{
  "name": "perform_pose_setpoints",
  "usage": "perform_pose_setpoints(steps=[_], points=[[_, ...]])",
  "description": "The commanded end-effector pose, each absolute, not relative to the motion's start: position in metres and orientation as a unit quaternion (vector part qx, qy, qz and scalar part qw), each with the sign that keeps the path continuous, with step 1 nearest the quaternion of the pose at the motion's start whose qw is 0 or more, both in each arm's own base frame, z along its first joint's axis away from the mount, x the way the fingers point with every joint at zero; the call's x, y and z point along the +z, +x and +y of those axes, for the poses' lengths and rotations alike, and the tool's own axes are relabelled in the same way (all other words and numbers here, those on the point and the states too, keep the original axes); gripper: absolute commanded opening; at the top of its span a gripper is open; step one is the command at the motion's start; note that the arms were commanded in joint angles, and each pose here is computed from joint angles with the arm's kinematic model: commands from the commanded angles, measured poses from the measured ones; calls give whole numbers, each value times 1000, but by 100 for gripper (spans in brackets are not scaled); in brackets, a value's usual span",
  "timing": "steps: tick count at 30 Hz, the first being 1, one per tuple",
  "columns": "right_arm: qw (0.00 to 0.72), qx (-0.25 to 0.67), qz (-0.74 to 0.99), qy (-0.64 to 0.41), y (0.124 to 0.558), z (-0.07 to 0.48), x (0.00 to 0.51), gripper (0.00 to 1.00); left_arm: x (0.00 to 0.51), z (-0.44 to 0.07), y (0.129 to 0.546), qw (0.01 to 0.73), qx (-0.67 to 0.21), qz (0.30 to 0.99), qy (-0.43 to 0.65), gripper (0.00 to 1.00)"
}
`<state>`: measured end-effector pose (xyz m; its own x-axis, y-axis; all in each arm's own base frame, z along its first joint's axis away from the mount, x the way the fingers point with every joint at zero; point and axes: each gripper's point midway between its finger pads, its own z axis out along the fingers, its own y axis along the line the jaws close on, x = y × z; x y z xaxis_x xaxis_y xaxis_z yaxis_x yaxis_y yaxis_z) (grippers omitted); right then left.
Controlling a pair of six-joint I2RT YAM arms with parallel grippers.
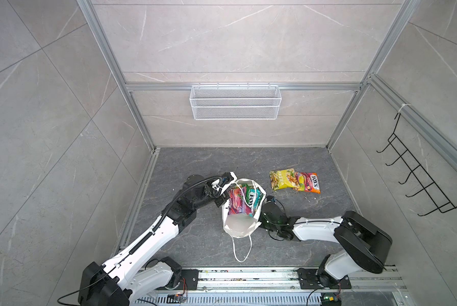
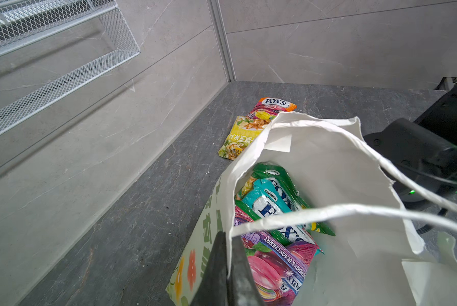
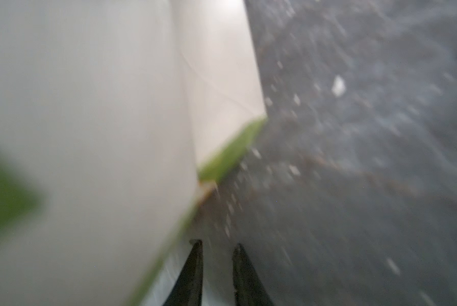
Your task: Take the snacks out of the paper bag
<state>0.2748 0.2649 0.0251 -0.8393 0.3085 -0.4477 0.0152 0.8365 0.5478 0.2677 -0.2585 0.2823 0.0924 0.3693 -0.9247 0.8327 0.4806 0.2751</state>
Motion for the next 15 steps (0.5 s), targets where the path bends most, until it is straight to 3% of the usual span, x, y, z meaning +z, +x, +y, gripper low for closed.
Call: perform_pose_setpoints(steps=[1, 10, 15], points=[[316, 323, 883, 128, 317, 285, 46, 25, 333, -259, 258, 634, -218, 589, 452, 0], [370, 342, 859, 90, 393, 326, 58, 24, 307, -257, 270, 633, -176, 594, 464, 0], [383, 342, 855, 72, 407, 322, 74, 24, 286, -257, 274, 621, -173, 606, 466, 0]])
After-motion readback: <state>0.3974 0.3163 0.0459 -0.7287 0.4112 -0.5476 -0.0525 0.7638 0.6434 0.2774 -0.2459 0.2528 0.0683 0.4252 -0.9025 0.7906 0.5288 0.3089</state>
